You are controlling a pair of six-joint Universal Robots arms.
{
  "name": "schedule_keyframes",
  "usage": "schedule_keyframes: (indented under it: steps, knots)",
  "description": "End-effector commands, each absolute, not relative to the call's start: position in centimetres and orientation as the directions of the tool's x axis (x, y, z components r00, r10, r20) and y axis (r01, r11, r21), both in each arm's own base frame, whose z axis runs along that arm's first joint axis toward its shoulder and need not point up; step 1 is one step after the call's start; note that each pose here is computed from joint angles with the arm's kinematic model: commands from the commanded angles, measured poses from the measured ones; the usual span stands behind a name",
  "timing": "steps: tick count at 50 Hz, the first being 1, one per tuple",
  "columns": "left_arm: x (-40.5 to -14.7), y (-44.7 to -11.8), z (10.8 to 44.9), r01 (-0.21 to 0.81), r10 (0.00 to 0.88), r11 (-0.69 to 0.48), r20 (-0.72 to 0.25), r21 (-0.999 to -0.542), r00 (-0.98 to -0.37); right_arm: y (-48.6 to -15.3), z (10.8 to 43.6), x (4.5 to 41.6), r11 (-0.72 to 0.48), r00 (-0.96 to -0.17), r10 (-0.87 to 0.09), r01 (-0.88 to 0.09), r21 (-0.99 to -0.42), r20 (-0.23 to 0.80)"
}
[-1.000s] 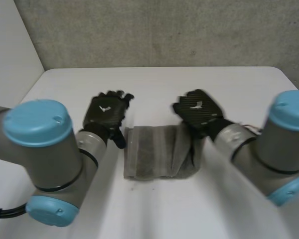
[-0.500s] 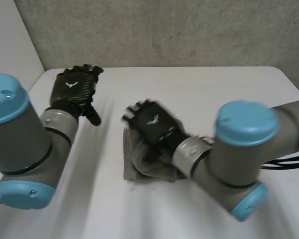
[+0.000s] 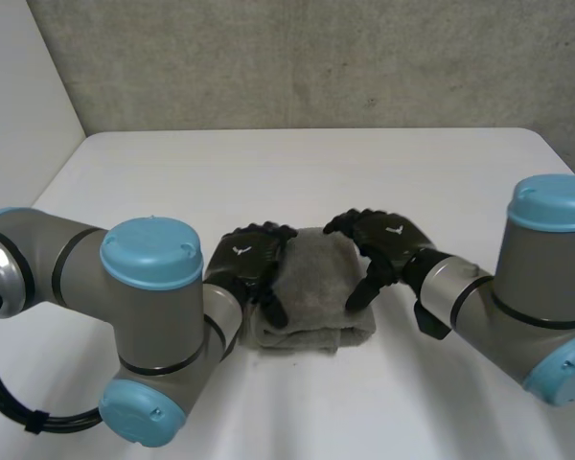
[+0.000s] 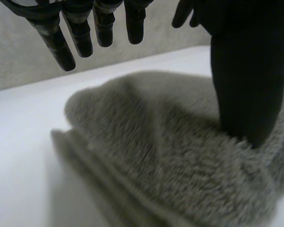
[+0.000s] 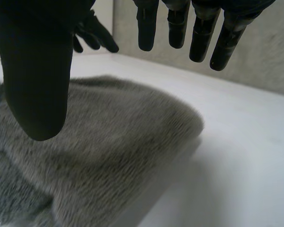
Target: Fold the towel.
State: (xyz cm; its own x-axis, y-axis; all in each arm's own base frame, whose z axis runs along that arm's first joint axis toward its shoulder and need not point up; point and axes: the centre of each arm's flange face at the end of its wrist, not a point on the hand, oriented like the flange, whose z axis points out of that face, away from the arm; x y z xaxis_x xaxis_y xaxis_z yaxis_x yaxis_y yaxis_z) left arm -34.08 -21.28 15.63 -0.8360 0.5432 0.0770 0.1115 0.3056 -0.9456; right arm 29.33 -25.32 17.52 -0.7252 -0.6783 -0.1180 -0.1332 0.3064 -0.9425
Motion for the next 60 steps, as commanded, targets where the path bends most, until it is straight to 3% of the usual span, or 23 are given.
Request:
schedule_keyframes:
  steps: [1,6,11,13,16,18,19,21,24,26,29,40,48,60]
  knots:
    - [-31.5,-23.0,14.4,0.180,0.470,0.314,-0.013,-0.932,-0.883,-26.6,14.3,30.7,0.354,-0.692,-0.706,-0.166,-0.920,-0.147]
    - [-30.0,-24.2,14.1,0.253,0.437,0.294,-0.106,-0.922,-0.893,-26.8,13.3,32.0,0.351,-0.673,-0.725,-0.178,-0.919,-0.146]
    - [-30.2,-23.6,15.0,0.248,0.448,0.275,-0.104,-0.929,-0.888,-27.2,14.8,32.7,0.319,-0.664,-0.736,-0.166,-0.933,-0.133]
    - [-30.3,-23.5,15.9,0.237,0.452,0.256,-0.101,-0.937,-0.887,-27.4,18.5,32.8,0.253,-0.661,-0.743,-0.131,-0.959,-0.106]
    - [-30.8,-23.0,18.3,0.203,0.464,0.197,-0.091,-0.959,-0.881,-27.4,20.7,32.6,0.211,-0.664,-0.743,-0.106,-0.972,-0.088]
    - [-31.3,-22.6,21.6,0.151,0.472,0.119,-0.078,-0.981,-0.878,-27.3,25.3,31.9,0.112,-0.684,-0.727,-0.045,-0.993,-0.051]
    - [-31.3,-22.6,21.6,0.150,0.472,0.118,-0.078,-0.982,-0.878,-27.3,25.3,31.9,0.112,-0.684,-0.727,-0.045,-0.993,-0.051]
    - [-31.1,-22.5,25.9,0.083,0.460,0.028,-0.061,-0.996,-0.886,-26.9,30.0,30.7,-0.002,-0.743,-0.670,0.014,-1.000,-0.009]
    - [-30.7,-22.4,27.9,0.053,0.452,-0.012,-0.053,-0.999,-0.890,-26.8,32.1,29.8,-0.054,-0.781,-0.625,0.040,-0.998,0.003]
    - [-29.7,-22.0,31.8,0.004,0.433,-0.079,-0.038,-0.997,-0.901,-27.2,35.4,27.4,-0.138,-0.855,-0.519,0.064,-0.988,0.017]
    - [-28.1,-21.7,34.7,-0.021,0.401,-0.114,-0.027,-0.993,-0.915,-27.5,37.0,25.3,-0.165,-0.899,-0.437,0.057,-0.985,0.021]
    - [-23.5,-21.6,38.1,0.001,0.293,-0.077,-0.024,-0.997,-0.956,-27.1,38.6,22.4,-0.157,-0.935,-0.350,0.006,-0.988,0.050]
    - [-23.4,-21.0,37.8,0.029,0.300,-0.027,-0.036,-0.999,-0.953,-26.4,38.9,22.3,-0.174,-0.935,-0.346,-0.021,-0.984,0.082]
    - [-22.6,-20.6,38.8,0.015,0.287,-0.065,-0.033,-0.998,-0.957,-25.5,38.5,22.4,-0.172,-0.930,-0.356,-0.035,-0.984,0.095]
